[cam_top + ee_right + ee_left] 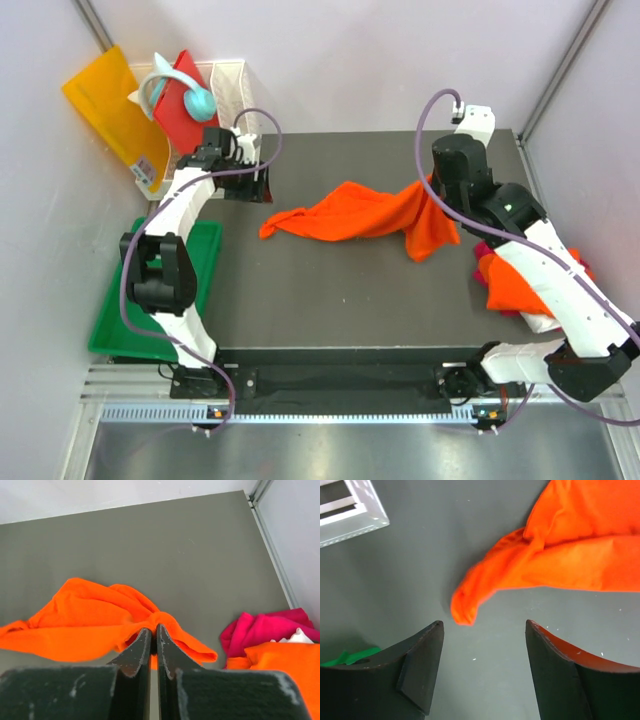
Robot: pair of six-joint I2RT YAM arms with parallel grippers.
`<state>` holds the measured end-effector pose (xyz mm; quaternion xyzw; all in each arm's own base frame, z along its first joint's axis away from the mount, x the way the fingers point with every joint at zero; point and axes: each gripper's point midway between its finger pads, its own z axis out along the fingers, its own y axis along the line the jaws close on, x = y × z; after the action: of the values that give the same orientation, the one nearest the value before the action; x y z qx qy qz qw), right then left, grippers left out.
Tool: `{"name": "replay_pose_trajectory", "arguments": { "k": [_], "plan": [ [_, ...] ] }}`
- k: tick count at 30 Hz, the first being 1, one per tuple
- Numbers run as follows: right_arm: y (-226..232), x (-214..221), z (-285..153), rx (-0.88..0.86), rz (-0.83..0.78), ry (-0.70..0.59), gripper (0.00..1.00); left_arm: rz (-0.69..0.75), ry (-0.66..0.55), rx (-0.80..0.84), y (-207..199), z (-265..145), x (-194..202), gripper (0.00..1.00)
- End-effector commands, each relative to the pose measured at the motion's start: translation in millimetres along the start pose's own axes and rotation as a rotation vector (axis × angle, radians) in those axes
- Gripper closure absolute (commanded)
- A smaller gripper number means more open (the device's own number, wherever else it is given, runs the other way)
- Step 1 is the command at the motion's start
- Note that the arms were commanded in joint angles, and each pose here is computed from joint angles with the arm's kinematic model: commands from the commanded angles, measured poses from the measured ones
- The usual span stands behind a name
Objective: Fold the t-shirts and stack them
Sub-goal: Flatten out the tshirt
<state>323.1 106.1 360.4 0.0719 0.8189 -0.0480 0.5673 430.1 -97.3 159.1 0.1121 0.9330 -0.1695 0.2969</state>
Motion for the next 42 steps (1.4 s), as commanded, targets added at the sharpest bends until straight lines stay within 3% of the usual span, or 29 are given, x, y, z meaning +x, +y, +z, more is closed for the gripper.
{"name": "replay_pose_trajectory", "arguments": {
  "k": [1,6,11,16,24,34,39,42],
  "plan": [
    [6.2,-28.9,-9.3,-0.029,0.097,-0.084,1.00,0.060,-0.103,0.063,-18.8,-14.6,-17.7,0.29],
    [16.8,-28.6,4.0,-0.018,0.051,-0.079,1.00,0.100,-0.102,0.112,-38.4,-16.9,-5.4,0.31],
    [42.3,-33.0,16.6,-0.060,0.051,-0.064,1.00,0.275,-0.137,0.154,-94.2,-22.8,7.3,0.28],
    [50.3,-29.3,19.4,-0.070,0.034,-0.055,1.00,0.453,-0.112,0.176,-146.5,-6.2,45.2,0.25],
    [32.9,-26.0,13.7,-0.021,0.010,-0.056,1.00,0.723,-0.016,0.149,-179.6,40.1,85.1,0.25],
    [13.7,-19.3,8.6,0.015,0.001,-0.052,1.00,1.037,-0.023,0.045,-195.8,95.2,89.9,0.25],
    [9.9,-15.0,9.3,0.022,0.007,-0.044,1.00,1.020,0.012,0.009,-202.1,120.5,76.8,0.25],
    [7.1,-13.4,9.8,0.027,0.008,-0.041,1.00,1.006,-0.029,-0.011,-206.4,129.4,63.5,0.26]
  ]
}}
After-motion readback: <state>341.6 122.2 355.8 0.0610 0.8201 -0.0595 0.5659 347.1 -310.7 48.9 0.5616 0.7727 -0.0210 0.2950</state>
